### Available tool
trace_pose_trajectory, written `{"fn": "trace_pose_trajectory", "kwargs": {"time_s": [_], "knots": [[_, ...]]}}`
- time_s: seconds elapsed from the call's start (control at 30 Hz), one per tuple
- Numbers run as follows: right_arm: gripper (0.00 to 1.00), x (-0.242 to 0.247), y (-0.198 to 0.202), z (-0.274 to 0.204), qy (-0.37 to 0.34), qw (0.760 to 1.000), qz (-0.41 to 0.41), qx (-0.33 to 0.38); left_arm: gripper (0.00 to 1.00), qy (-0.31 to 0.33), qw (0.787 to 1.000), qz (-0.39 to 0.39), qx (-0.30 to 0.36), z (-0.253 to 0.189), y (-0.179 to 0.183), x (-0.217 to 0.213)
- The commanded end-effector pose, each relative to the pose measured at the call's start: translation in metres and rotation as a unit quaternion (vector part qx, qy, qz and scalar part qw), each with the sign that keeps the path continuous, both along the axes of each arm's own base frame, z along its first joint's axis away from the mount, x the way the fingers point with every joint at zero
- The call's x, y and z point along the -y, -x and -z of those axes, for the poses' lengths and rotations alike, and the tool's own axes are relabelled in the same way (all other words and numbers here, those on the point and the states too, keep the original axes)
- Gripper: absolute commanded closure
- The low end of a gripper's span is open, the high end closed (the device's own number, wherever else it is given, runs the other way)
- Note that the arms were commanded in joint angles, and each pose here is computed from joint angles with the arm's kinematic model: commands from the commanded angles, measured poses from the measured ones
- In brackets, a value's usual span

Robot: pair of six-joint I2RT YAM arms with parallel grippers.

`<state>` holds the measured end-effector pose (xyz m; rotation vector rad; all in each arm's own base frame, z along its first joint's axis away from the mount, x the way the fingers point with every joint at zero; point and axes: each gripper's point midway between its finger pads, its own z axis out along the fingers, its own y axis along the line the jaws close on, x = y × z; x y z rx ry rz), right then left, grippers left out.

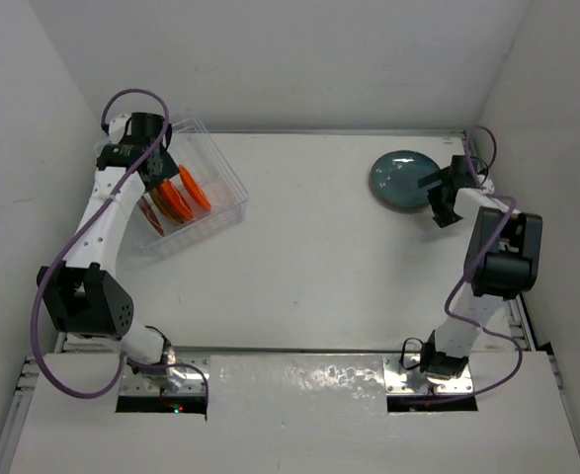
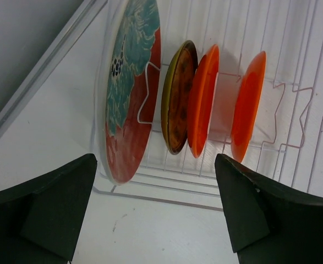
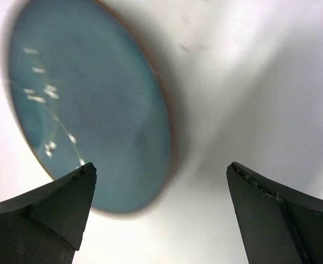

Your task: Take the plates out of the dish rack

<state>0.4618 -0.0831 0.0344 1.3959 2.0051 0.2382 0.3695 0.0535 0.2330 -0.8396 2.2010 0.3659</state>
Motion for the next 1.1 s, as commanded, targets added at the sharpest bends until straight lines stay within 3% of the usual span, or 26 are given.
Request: {"fn": "trace_pose_trajectory", "kwargs": {"time_s": [0.0,0.13,0.33,0.57,0.63,0.83,1.0,1.03,1.07], "knots": [[0.01,0.002,0.050,-0.031,0.047,0.997,0.001,-0.065,0.18,-0.012,1.000,-0.013,0.014,-0.010,-0.007,-0.008],[0.01,-0.028,0.070,-0.046,0.058,0.994,-0.065,-0.065,0.36,-0.038,0.998,-0.052,-0.022,0.010,0.001,-0.025],[0.01,-0.068,0.071,-0.060,0.061,0.985,-0.150,-0.061,0.35,-0.061,0.995,-0.074,-0.022,0.003,0.009,-0.035],[0.01,-0.093,0.073,-0.058,0.061,0.978,-0.192,-0.059,0.32,-0.069,0.996,-0.059,-0.016,-0.004,0.006,-0.036],[0.01,-0.097,0.075,-0.053,0.054,0.977,-0.196,-0.062,0.43,-0.088,0.993,-0.077,-0.029,-0.001,0.011,-0.043],[0.01,-0.107,0.070,-0.063,0.048,0.971,-0.230,-0.034,0.60,-0.096,0.989,-0.101,-0.049,0.018,0.012,-0.069],[0.01,-0.108,0.068,-0.092,0.063,0.966,-0.250,-0.009,0.63,-0.083,0.991,-0.091,-0.059,0.033,0.002,-0.071],[0.01,-0.108,0.066,-0.098,0.065,0.966,-0.250,-0.003,0.66,-0.079,0.991,-0.090,-0.058,0.036,0.000,-0.071],[0.01,-0.109,0.067,-0.100,0.066,0.966,-0.252,-0.001,0.76,-0.078,0.991,-0.089,-0.058,0.036,-0.001,-0.071]]}}
